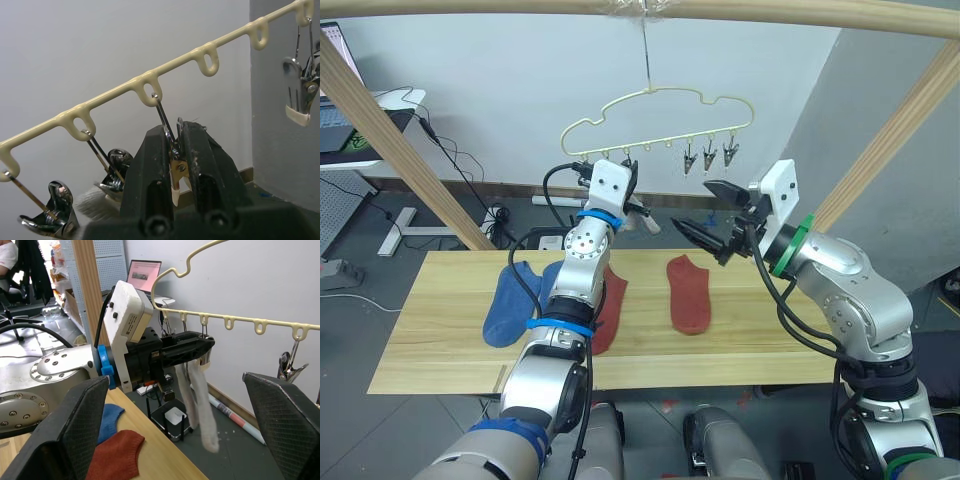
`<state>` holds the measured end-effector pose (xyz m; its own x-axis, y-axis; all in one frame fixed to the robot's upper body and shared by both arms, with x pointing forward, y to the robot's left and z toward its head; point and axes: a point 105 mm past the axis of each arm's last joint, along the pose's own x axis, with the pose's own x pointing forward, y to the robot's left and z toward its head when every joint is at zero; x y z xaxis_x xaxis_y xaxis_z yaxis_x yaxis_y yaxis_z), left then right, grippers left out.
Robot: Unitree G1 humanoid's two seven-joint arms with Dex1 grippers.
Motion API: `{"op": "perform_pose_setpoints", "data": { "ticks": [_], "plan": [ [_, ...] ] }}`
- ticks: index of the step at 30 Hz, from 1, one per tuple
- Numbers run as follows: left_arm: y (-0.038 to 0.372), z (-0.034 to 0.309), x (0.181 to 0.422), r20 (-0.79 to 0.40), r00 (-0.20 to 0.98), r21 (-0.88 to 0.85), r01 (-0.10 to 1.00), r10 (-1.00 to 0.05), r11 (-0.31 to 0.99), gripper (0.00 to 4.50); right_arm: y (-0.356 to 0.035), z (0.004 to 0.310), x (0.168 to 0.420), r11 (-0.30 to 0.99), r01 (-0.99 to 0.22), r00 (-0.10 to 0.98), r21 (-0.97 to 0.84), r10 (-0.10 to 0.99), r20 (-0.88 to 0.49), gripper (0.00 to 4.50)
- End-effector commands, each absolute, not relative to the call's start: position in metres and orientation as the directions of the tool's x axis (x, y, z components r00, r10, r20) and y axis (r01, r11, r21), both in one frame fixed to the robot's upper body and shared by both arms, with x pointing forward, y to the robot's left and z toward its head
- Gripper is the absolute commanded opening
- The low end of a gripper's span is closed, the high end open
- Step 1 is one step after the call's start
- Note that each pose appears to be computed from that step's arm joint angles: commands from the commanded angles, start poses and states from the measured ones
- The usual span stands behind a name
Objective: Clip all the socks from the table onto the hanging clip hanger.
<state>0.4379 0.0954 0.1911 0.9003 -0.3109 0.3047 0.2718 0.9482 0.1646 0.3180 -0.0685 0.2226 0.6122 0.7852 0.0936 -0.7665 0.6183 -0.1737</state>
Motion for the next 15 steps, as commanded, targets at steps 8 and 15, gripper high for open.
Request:
{"op": "perform_pose_setpoints", "data": {
  "ticks": [8,15],
  "plan": [
    [0.095,0.207,0.428,0.218,0.843,-0.132,0.525,-0.492,0.841,0.11,-0.092,0.135,0.365,0.706,-0.651,0.759,-0.279,0.61,-0.23,4.5],
    [0.117,0.205,0.41,0.115,0.757,-0.39,0.63,-0.644,0.671,0.11,-0.077,0.073,0.406,0.672,-0.69,0.714,-0.271,0.568,-0.409,4.5]
  ]
}}
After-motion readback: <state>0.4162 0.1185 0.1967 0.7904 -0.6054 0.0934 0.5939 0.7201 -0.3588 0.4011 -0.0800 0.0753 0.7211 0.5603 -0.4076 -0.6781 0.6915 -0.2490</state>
